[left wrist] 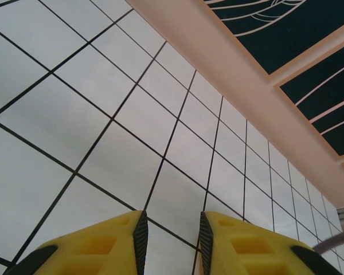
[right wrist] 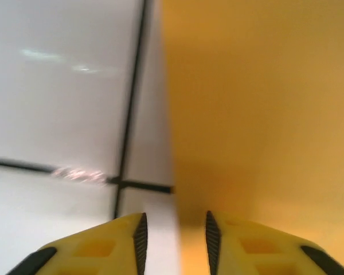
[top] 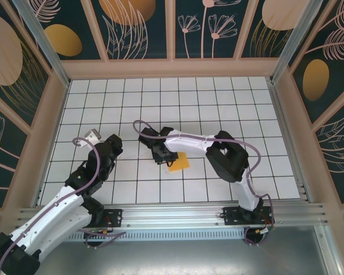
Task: Fold a paper plane with a square sheet of paper (pick it up from the middle)
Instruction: Turn over the paper at the center of the table, then third fold the triangle at the center of the table.
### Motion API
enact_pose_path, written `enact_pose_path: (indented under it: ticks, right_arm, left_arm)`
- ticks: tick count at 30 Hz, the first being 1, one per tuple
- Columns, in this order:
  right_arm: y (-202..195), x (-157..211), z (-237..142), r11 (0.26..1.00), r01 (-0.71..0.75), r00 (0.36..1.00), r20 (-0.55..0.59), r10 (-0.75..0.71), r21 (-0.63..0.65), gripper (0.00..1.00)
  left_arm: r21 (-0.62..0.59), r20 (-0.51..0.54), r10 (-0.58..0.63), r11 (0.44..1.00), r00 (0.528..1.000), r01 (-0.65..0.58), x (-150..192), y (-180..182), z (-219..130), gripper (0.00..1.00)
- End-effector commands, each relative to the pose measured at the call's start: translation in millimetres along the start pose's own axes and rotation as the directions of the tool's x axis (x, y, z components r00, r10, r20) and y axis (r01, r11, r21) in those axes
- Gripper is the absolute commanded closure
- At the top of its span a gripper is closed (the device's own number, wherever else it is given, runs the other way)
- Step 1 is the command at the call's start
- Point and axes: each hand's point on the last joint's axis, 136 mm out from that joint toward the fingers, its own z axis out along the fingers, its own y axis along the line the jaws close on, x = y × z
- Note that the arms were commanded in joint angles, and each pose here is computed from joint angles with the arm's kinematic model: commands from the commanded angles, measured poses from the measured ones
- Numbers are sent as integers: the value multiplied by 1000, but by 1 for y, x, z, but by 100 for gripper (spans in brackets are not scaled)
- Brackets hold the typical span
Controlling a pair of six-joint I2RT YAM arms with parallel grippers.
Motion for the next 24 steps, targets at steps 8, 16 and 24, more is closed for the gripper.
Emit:
enact_pose_path:
  ticks: [8, 16, 24]
  right_arm:
    - [-44, -24, -85, 831, -140, 948, 168, 269, -538, 74]
    - [-103, 2, -59, 775, -234, 928, 103, 358, -586, 84]
    - [-100, 6, -39, 752, -236, 941, 49, 336, -616, 69]
  left_arm:
    - [268, -420, 144, 963, 896, -29, 92, -54, 16, 76]
    - [361, -691, 190, 927, 697, 105, 185, -88, 25, 73]
    - [303, -734, 228, 953, 639, 7, 214, -87, 54, 78]
